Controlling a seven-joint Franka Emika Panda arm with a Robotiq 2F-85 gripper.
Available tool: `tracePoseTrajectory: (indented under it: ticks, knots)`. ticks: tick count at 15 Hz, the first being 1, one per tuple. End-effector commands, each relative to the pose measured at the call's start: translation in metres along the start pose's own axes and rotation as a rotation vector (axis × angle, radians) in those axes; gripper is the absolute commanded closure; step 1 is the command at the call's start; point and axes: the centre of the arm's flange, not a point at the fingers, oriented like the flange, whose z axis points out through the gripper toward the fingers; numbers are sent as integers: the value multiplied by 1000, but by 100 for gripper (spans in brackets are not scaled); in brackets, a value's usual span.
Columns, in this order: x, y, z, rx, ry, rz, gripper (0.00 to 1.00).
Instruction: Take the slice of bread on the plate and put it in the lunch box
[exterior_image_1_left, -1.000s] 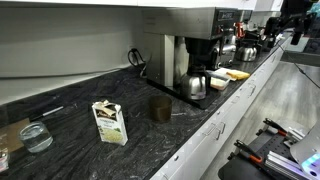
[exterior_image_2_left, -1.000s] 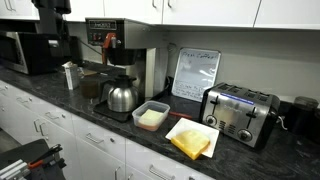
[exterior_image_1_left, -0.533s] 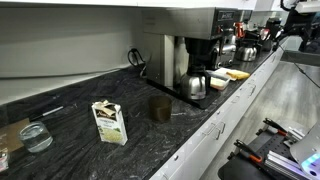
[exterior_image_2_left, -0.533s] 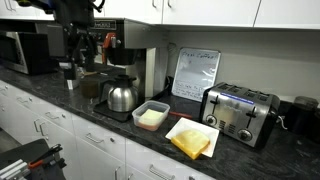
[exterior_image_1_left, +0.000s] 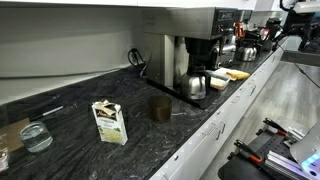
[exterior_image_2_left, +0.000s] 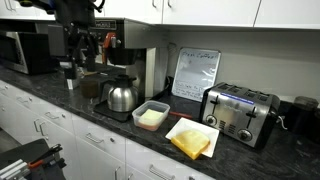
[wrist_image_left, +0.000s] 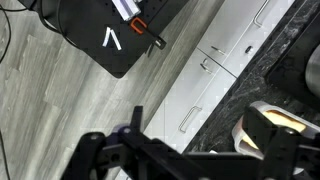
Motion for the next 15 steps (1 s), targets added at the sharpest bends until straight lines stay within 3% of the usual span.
tracePoseTrajectory:
  ticks: [1, 4, 7, 10, 11, 15]
  knots:
    - [9, 0, 3, 13, 10, 10, 0]
    - [35, -1, 9, 98, 72, 49, 0]
    - [69, 6, 21, 212, 123, 174, 0]
    - [92, 11, 43, 310, 119, 326, 0]
    - [78, 14, 32, 262, 116, 253, 0]
    - [80, 13, 33, 264, 117, 255, 0]
